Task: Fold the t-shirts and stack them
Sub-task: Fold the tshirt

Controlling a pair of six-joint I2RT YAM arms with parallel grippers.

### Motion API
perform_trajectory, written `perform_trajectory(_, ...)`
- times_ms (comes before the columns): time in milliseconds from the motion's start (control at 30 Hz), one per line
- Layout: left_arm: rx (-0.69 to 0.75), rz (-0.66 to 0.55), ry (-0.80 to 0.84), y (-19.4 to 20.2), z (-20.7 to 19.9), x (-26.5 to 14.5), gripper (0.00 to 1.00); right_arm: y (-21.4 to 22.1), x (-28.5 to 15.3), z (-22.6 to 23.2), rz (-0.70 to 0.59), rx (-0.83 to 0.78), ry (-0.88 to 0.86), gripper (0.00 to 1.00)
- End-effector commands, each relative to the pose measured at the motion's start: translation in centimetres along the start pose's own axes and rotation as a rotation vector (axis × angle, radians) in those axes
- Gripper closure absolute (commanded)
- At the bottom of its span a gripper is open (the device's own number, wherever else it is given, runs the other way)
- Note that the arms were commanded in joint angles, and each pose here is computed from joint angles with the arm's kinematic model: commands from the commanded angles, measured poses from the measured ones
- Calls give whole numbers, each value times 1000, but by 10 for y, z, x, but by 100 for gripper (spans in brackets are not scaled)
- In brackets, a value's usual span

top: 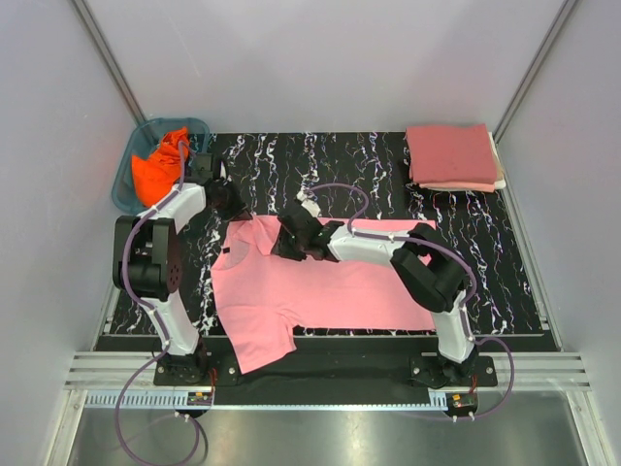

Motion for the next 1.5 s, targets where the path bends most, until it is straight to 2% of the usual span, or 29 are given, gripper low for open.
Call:
perform_trajectory(0, 29, -45, 69, -16, -15, -6, 100, -10, 1, 21, -75, 91, -10, 61)
perform_trajectory(267, 28, -43, 72, -14, -15, -6, 100, -1, 20, 17, -68, 94, 43, 60)
perform_trajectory(533, 23, -43, 72, -15, -14, -6, 100, -7, 23, 12, -114, 93, 105, 61)
perform_trajectory(767, 10, -34, 71, -8, -11, -7, 100, -8, 27, 13, -119, 79, 110, 78)
perform_trajectory(967, 7, -47, 62, -3, -7, -13, 100, -14, 15, 17, -122, 42, 96, 99)
perform_trajectory(1133, 13, -82, 41, 1, -6, -32, 100, -22, -12, 17, -146, -6, 90, 100)
perform_trajectory(1467, 43, -115, -49, 28, 17, -58, 100, -19, -29, 19, -86, -72, 42, 100)
Point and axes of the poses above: each gripper's point midway between its finger pads, its own x axis out along the fingers, its own z axis along the line the jaws close on, y = z × x, the point moved 6 cm from there along -x, back along the fingers, and after that the axes turned 5 degrees about -x, right-handed, at the moved point
